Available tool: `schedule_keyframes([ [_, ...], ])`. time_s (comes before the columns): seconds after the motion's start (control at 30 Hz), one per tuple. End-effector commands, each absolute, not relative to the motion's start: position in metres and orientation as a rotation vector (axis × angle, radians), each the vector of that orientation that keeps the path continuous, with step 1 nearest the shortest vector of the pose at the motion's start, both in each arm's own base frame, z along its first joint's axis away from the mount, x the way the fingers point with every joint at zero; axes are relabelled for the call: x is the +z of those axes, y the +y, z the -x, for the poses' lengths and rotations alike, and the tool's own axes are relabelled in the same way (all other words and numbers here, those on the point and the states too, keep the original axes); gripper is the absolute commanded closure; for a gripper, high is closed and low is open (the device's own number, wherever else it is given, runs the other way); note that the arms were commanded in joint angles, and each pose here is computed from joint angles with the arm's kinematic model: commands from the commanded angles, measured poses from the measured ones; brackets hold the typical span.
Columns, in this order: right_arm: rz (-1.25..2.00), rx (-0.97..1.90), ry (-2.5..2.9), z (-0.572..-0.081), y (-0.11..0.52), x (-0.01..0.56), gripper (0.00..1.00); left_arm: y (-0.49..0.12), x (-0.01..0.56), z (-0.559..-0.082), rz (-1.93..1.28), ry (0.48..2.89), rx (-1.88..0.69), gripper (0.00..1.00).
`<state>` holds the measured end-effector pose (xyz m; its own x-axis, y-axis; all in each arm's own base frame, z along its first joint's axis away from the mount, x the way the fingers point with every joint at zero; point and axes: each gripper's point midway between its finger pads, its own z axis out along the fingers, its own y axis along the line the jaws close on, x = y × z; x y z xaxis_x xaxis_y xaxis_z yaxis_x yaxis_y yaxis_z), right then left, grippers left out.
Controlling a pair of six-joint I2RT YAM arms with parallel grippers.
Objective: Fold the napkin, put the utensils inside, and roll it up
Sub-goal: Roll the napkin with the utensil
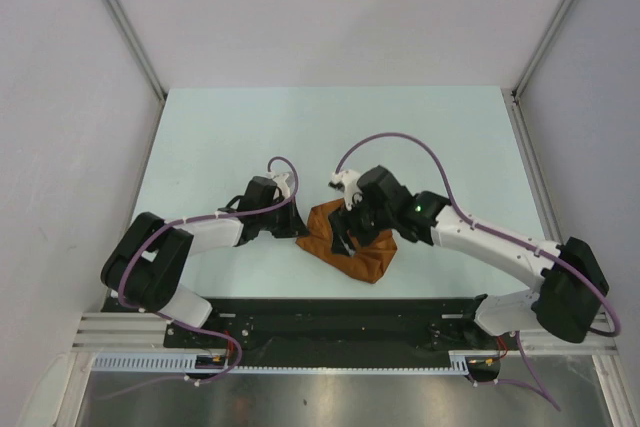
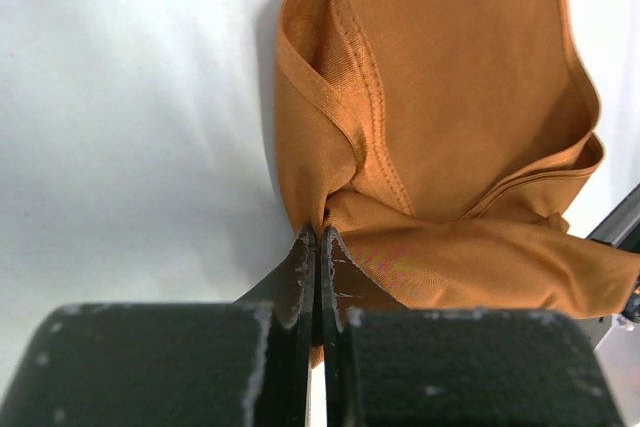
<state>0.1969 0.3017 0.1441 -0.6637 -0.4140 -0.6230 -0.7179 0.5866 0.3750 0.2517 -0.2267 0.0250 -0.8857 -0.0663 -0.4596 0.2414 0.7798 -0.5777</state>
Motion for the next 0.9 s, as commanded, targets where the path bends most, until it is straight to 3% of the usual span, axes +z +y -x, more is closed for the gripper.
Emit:
schedule_keyframes([
  [0.0, 0.847, 0.533, 2.403, -0.176, 0.270, 0.109, 0.26, -0.225, 0.021, -0.252, -0.173, 2.549, -0.859, 1.00],
  [0.87, 0.837, 0.368, 2.619, -0.139, 0.247, 0.013, 0.28, -0.228, 0.025, -0.252, -0.167, 2.549, -0.885, 1.00],
])
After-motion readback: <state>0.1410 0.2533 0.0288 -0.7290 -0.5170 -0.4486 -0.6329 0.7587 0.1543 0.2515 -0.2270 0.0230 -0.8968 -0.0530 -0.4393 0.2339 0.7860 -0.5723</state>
